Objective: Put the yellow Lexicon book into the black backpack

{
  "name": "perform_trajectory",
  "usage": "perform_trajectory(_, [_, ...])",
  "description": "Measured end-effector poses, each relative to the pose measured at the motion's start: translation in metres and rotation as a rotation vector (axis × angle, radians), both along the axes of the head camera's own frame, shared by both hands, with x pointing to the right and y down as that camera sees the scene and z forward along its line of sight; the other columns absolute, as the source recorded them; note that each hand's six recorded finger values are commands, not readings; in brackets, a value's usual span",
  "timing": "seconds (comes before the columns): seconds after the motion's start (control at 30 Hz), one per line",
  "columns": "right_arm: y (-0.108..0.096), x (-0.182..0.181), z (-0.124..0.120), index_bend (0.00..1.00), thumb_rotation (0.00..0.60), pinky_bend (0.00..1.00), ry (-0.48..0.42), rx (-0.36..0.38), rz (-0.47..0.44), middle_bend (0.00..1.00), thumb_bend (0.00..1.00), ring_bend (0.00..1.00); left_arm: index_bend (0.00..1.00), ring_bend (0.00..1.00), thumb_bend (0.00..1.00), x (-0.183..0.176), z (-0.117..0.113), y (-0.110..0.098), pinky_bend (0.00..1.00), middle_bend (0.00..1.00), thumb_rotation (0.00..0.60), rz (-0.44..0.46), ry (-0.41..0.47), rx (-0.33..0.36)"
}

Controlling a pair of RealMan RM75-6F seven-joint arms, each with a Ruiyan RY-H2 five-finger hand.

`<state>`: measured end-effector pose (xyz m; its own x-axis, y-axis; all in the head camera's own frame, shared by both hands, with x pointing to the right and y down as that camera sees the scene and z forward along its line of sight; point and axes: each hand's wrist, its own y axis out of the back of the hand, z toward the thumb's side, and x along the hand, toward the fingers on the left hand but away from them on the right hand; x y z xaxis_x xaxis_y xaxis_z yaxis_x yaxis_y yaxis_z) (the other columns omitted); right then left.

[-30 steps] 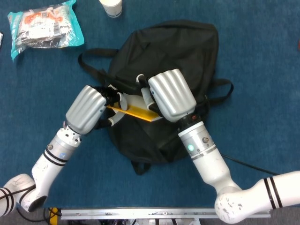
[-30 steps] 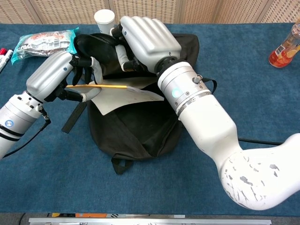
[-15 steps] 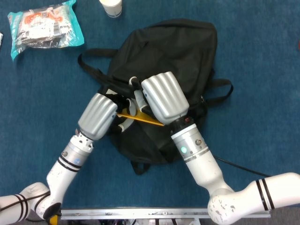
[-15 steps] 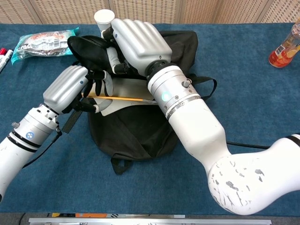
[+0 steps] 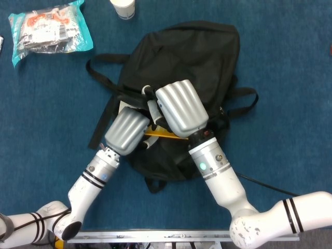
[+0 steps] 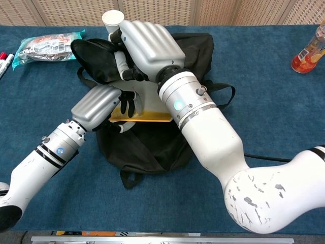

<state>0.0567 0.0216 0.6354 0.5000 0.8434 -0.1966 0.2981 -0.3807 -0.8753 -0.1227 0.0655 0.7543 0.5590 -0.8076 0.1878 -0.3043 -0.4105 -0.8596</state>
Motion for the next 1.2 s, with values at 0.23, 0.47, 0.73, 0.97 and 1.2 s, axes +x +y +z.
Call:
perform_trajectory(0.23, [-0.003, 0.005, -0.003, 0.81, 0.6, 0.9, 0.002, 0.005, 0.008, 0.73, 0.62, 0.66, 0.13, 0.16, 0.1, 0.0, -0.001, -0.006, 0.39, 0.14, 0.6, -0.022, -0.036, -0.037])
perform_trajectory(0.47, [-0.007, 0.011, -0.004, 0.81, 0.6, 0.9, 0.01, 0.006, 0.012, 0.73, 0.62, 0.66, 0.06, 0.09, 0.06, -0.008, -0.01, -0.011, 0.32, 0.07, 0.6, -0.051, -0.06, -0.033])
perform_trajectory(0.73, [-0.011, 0.018, -0.006, 0.81, 0.6, 0.9, 0.017, 0.011, 0.017, 0.73, 0.62, 0.66, 0.07, 0.23, 0.06, -0.026, -0.014, -0.004, 0.42, 0.21, 0.6, -0.064, -0.105, 0.0])
perform_trajectory(0.97, [-0.012, 0.022, -0.007, 0.81, 0.6, 0.9, 0.02, 0.006, 0.019, 0.74, 0.62, 0.66, 0.22, 0.38, 0.06, -0.009, -0.009, -0.003, 0.51, 0.37, 0.6, -0.079, -0.079, 0.004])
perform_trajectory(1.2, [-0.011, 0.024, -0.008, 0.81, 0.6, 0.9, 0.017, 0.001, 0.019, 0.74, 0.62, 0.66, 0.66, 0.64, 0.11, 0.009, -0.014, -0.014, 0.59, 0.71, 0.6, -0.087, -0.062, 0.066])
